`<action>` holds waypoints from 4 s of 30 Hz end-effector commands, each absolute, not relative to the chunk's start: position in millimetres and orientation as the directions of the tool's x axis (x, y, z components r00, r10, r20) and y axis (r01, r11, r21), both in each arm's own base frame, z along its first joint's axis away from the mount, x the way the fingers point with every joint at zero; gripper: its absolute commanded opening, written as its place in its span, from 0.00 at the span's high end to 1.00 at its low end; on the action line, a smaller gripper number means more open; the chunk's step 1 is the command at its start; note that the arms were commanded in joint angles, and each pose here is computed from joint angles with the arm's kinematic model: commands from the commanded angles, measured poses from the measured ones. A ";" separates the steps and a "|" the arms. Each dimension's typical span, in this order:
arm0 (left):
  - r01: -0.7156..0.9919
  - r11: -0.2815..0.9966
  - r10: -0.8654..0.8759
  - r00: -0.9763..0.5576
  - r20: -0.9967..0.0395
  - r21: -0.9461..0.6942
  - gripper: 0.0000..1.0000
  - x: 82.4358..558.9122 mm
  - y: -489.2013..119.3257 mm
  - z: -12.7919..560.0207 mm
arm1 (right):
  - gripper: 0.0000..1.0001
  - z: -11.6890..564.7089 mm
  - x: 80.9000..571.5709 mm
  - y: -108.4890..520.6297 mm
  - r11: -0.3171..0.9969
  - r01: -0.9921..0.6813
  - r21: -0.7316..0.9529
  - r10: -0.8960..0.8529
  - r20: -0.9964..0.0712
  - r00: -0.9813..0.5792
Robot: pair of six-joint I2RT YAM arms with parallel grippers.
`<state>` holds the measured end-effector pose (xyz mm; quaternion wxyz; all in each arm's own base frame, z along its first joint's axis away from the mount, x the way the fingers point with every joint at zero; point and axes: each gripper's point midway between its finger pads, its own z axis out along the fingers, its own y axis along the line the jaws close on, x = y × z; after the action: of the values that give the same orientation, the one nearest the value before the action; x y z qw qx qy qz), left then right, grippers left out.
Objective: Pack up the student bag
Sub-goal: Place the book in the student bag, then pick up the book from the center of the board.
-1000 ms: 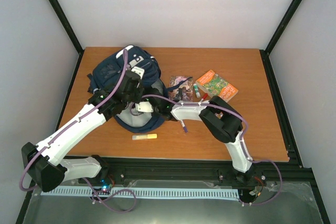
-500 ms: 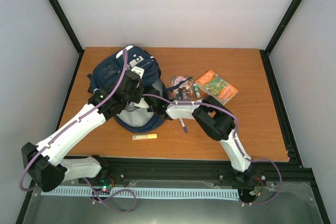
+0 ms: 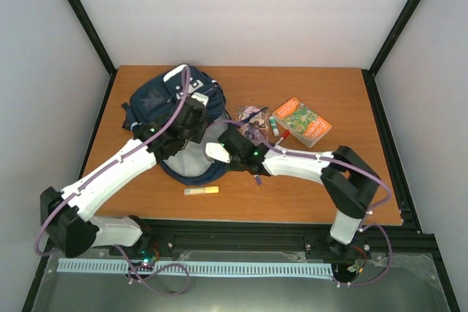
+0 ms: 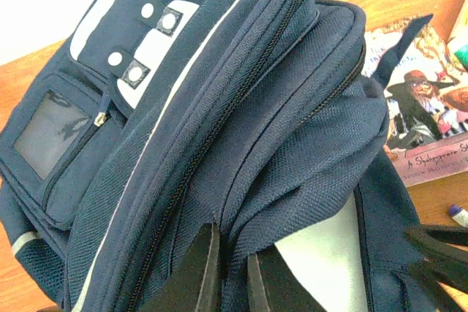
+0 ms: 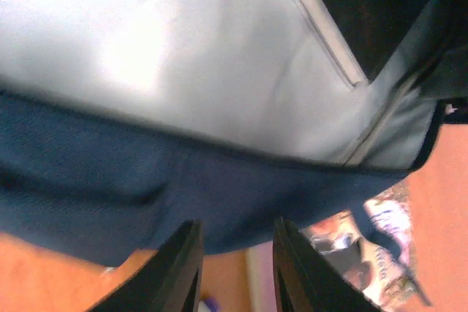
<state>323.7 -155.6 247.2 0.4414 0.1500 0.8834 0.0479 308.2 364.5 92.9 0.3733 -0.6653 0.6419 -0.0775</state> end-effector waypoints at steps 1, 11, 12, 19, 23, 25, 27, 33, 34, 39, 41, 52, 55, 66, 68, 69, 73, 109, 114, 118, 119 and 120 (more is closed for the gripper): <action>0.154 0.955 0.293 -0.613 -0.734 0.252 0.99 341.7 -156.7 237.6 | 0.71 108.4 266.4 338.3 0.175 -0.871 -0.460 -0.870 -0.487 0.082; 0.192 0.963 0.262 -0.836 -0.483 0.190 0.99 303.1 -156.9 155.9 | 0.64 158.7 266.3 230.3 0.469 -0.833 -0.293 -0.709 -0.688 -0.157; 0.183 0.961 0.261 -0.851 -0.455 0.210 0.99 297.7 -150.5 149.2 | 0.63 166.9 272.0 222.5 0.501 -0.818 -0.283 -0.685 -0.707 -0.175; 0.042 0.906 0.176 -0.942 -0.285 0.422 0.99 275.4 -86.8 108.1 | 0.60 183.0 279.4 208.5 0.547 -0.785 -0.292 -0.654 -0.734 -0.183; 0.011 0.924 0.125 -0.953 -0.275 0.382 0.99 274.8 -79.2 103.0 | 0.58 191.2 280.4 206.1 0.564 -0.769 -0.300 -0.641 -0.747 -0.179; 0.017 0.934 0.125 -0.952 -0.280 0.356 0.99 275.3 -83.7 107.7 | 0.56 195.6 279.5 204.3 0.571 -0.765 -0.298 -0.633 -0.754 -0.178; 0.060 0.956 0.144 -0.950 -0.278 0.288 0.98 273.1 -95.4 112.2 | 0.55 201.1 278.0 202.9 0.571 -0.765 -0.299 -0.628 -0.759 -0.172; 0.366 0.924 0.295 -0.864 -0.407 -0.108 0.29 252.1 -164.7 158.8 | 0.50 238.4 281.2 189.1 0.607 -0.708 -0.362 -0.625 -0.767 -0.144; 0.396 0.905 0.294 -0.845 -0.447 -0.153 0.14 249.2 -172.4 171.8 | 0.45 245.5 281.2 186.5 0.616 -0.696 -0.369 -0.619 -0.773 -0.139; 0.262 0.953 0.113 -0.769 -0.630 -0.150 0.00 266.3 -154.3 225.9 | 0.00 259.9 303.2 157.1 0.650 -0.580 -0.492 -0.703 -0.679 -0.211; 0.170 0.980 0.067 -0.763 -0.642 -0.100 0.00 276.2 -140.1 225.9 | 0.00 250.4 320.5 133.3 0.625 -0.500 -0.599 -0.774 -0.561 -0.294; 0.292 0.932 0.073 -0.733 -0.676 -0.216 0.00 322.7 -200.0 218.7 | 0.00 201.5 340.5 111.8 0.598 -0.480 -0.642 -0.792 -0.384 -0.474; 0.353 0.896 0.062 -0.701 -0.710 -0.270 0.00 329.9 -218.4 229.3 | 0.00 195.8 333.6 130.5 0.625 -0.548 -0.556 -0.781 -0.455 -0.429; 0.252 0.957 0.085 -0.716 -0.693 -0.143 0.00 390.3 -224.2 234.9 | 0.00 221.4 347.7 138.2 0.674 -0.488 -0.554 -0.738 -0.518 -0.431; 0.189 0.969 0.028 -0.726 -0.688 -0.160 0.00 403.2 -224.2 226.3 | 0.00 213.3 356.9 131.1 0.675 -0.457 -0.579 -0.735 -0.474 -0.485; 0.147 0.975 -0.008 -0.728 -0.686 -0.168 0.00 409.2 -222.7 221.1 | 0.00 211.9 360.6 133.2 0.681 -0.453 -0.575 -0.729 -0.478 -0.489; 0.128 0.964 -0.064 -0.744 -0.666 -0.235 0.00 426.5 -240.0 200.6 | 0.04 212.2 367.2 161.8 0.731 -0.559 -0.391 -0.659 -0.617 -0.431; -0.005 0.891 -0.145 -0.951 -0.274 -0.454 0.21 461.3 -278.3 21.4 | 0.77 32.8 410.6 208.2 0.781 -0.622 0.054 -0.553 -0.402 -0.729; -0.022 0.883 -0.141 -0.965 -0.219 -0.469 0.24 451.6 -280.3 9.1 | 0.76 28.2 409.5 200.8 0.792 -0.608 0.053 -0.544 -0.389 -0.743; -0.032 0.867 -0.140 -0.973 -0.183 -0.497 0.26 441.3 -283.1 7.1 | 0.70 24.6 408.5 195.3 0.803 -0.590 0.080 -0.523 -0.379 -0.763; -0.034 0.859 -0.138 -0.976 -0.166 -0.510 0.26 437.0 -285.0 5.8 | 0.66 23.3 407.6 194.5 0.804 -0.588 0.089 -0.520 -0.374 -0.768; -0.038 0.849 -0.134 -0.980 -0.145 -0.527 0.26 431.1 -287.3 4.4 | 0.60 21.1 406.7 193.7 0.804 -0.586 0.097 -0.519 -0.366 -0.773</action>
<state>459.6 -290.3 36.9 0.1586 -0.0268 0.9510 -0.2641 410.8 204.2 34.3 0.1857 -0.3113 0.9267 0.0993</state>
